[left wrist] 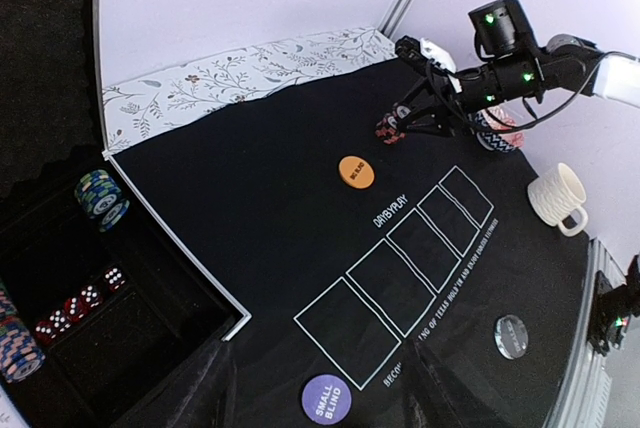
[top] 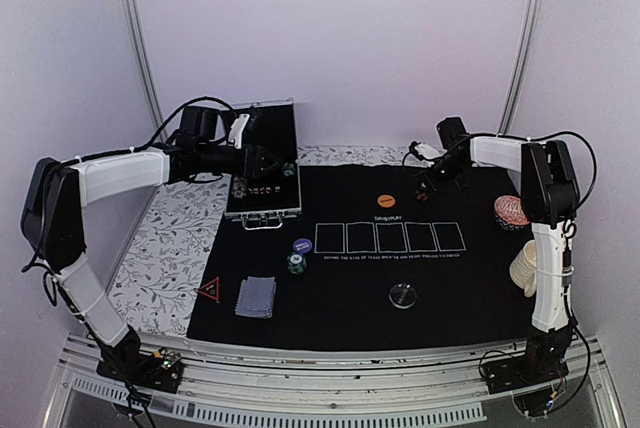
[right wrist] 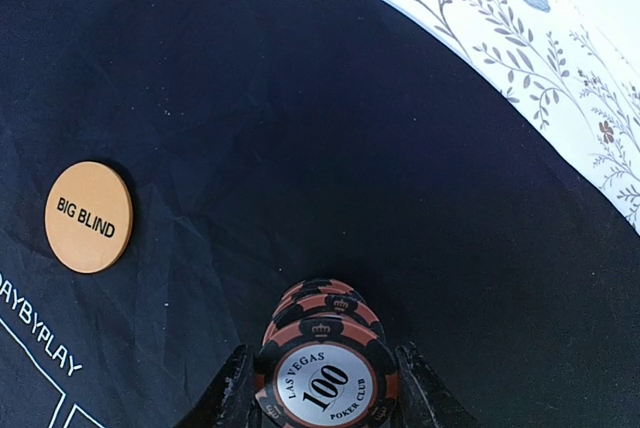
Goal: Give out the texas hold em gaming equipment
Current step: Place the poker chips pile on the poker chips pile.
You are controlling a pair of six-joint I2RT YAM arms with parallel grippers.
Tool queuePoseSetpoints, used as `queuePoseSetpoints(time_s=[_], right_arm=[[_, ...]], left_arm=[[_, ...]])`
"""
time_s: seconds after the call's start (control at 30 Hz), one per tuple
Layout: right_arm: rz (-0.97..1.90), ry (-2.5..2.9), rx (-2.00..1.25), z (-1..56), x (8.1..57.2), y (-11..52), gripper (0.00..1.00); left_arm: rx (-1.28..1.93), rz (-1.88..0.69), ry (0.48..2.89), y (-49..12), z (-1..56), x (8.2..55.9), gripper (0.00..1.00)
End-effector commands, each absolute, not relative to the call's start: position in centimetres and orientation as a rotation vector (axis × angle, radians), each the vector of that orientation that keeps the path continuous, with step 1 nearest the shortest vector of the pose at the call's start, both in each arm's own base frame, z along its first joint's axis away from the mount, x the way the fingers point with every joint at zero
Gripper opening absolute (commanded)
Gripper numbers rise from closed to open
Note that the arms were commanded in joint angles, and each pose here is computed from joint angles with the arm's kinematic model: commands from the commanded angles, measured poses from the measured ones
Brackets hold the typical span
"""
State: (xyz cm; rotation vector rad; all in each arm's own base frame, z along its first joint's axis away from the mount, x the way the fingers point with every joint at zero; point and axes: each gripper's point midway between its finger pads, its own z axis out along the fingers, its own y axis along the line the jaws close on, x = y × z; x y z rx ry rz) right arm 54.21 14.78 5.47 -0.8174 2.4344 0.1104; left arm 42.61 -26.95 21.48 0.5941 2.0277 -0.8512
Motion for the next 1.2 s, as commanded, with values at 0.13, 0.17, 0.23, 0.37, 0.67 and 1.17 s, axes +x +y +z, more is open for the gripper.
queuePoseSetpoints(time_s=[0.13,0.17,0.23,0.37,0.67,1.17], right_arm=[[0.085,2.454,-0.824,4.1,54.8,14.3,0.27],[0.087,2.456,-0.823,4.0,54.8,14.3,0.27],[0.09,2.457,-0.821,3.9,54.8,14.3,0.29],[0.092,2.457,-0.82,3.9,54.8,14.3,0.32],[0.091,2.446,-0.818,4.5,55.0,14.4,0.53],[0.076,2.253,-0.775,13.6,56.2,15.5,0.99]], left_arm=[[0.617,-0.854,2.017,-26.8,22.1,42.3,0.58],[0.618,-0.853,2.017,-26.8,22.1,42.3,0.58],[0.62,-0.854,2.016,-26.8,22.1,42.3,0.58],[0.623,-0.856,2.015,-26.8,22.2,42.2,0.58],[0.629,-0.858,2.009,-26.8,22.4,42.1,0.58],[0.628,-0.852,1.954,-26.5,24.4,41.0,0.58]])
